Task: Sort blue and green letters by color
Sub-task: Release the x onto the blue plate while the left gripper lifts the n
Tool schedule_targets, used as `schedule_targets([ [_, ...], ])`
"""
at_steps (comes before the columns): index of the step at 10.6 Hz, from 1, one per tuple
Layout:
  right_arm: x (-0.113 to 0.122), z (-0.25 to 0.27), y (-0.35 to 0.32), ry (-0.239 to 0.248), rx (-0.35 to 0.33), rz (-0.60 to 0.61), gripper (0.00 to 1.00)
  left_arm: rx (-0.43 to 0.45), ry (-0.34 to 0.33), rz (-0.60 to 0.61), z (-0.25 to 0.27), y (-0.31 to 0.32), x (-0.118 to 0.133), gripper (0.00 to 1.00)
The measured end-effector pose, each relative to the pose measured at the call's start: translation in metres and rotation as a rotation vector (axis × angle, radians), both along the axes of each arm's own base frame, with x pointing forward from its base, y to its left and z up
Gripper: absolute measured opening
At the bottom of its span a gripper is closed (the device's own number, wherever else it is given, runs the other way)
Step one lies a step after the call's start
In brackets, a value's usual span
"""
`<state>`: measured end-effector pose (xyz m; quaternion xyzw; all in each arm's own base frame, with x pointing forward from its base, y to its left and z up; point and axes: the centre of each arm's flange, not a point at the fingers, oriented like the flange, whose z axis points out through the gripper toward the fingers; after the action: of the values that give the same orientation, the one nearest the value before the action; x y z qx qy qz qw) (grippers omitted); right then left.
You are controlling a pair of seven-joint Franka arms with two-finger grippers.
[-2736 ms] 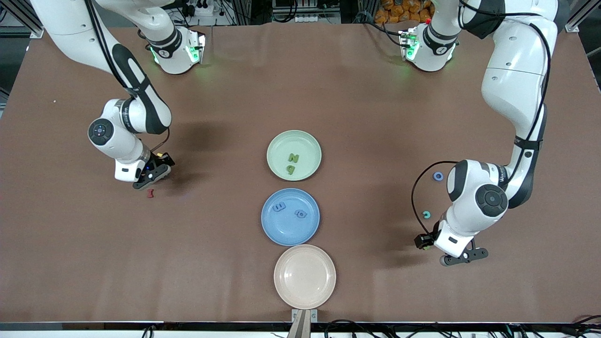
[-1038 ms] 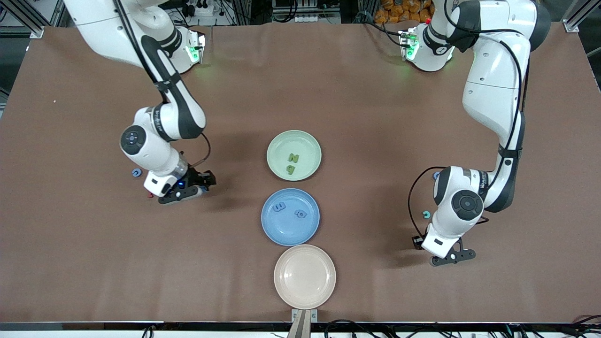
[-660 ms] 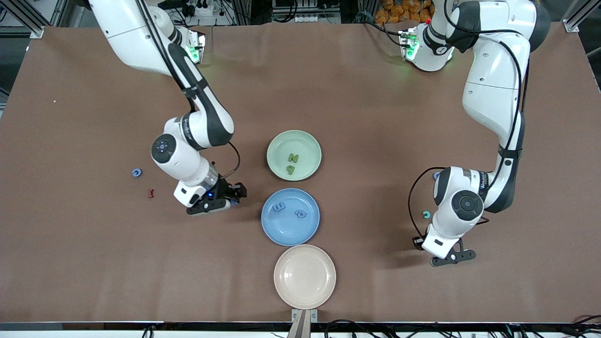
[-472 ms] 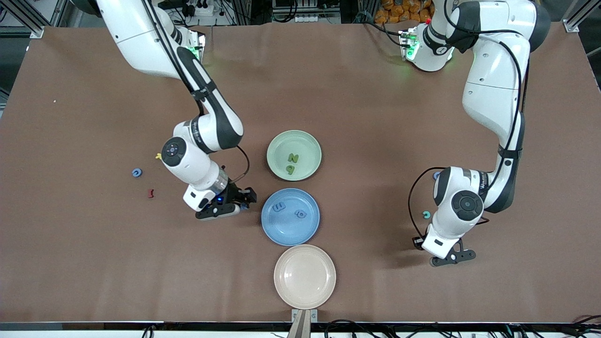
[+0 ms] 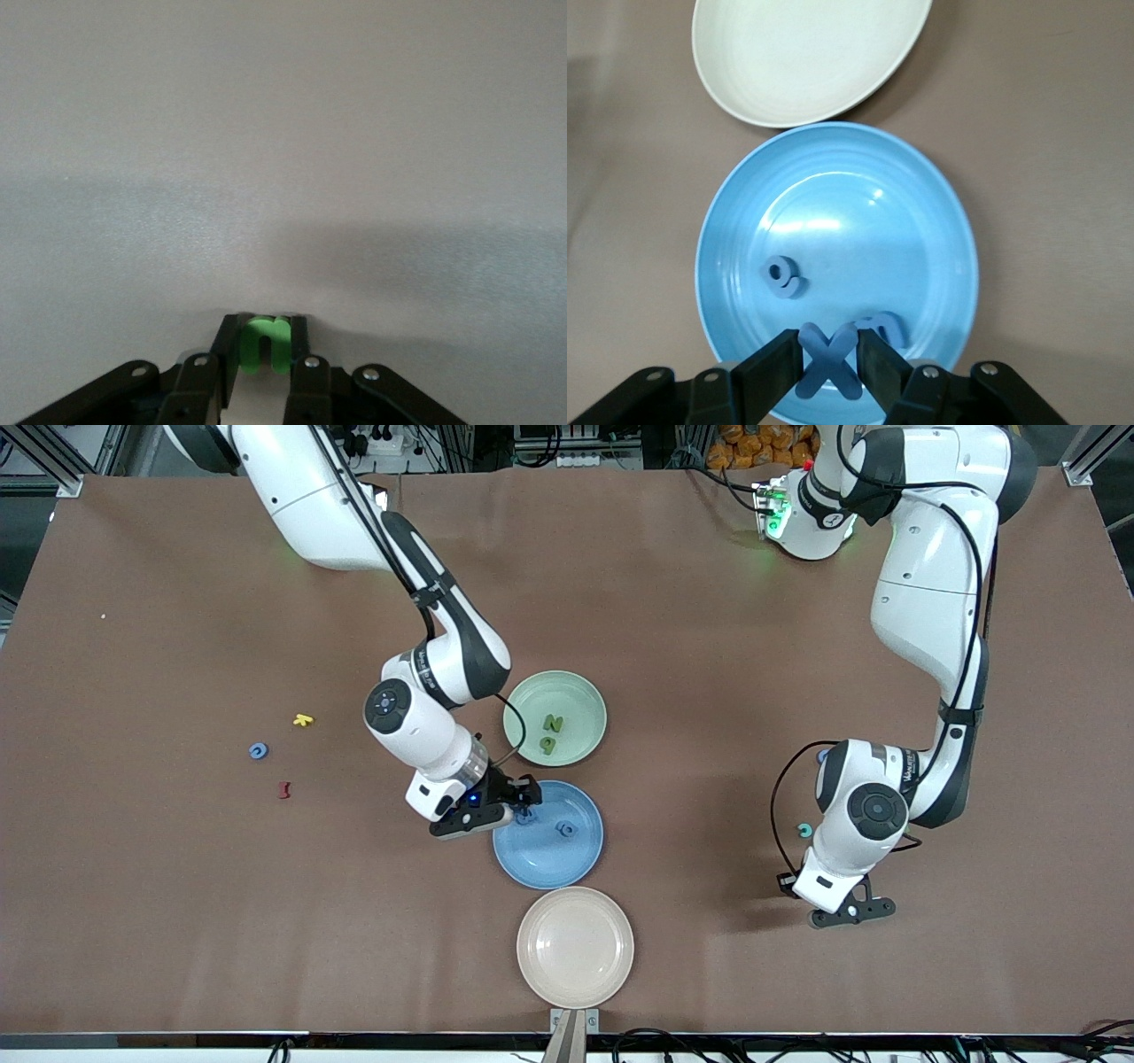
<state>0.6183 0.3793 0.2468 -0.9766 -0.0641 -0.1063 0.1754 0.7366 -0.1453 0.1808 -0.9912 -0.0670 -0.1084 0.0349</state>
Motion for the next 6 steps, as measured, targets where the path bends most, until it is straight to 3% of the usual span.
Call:
schedule_targets([
  [3,0.002,-0.002,0.015,-0.013,0.011,0.011,0.35,0.007,-0.002,-0.037,0.015,-0.027,-0.002,0.26],
  [5,0.005,-0.006,0.016,-0.014,0.012,0.01,0.41,-0.004,0.07,-0.054,0.046,-0.057,-0.014,0.26],
  [6,0.006,-0.008,0.016,-0.013,0.01,0.01,0.52,-0.014,0.121,-0.06,0.063,-0.078,-0.025,0.26],
])
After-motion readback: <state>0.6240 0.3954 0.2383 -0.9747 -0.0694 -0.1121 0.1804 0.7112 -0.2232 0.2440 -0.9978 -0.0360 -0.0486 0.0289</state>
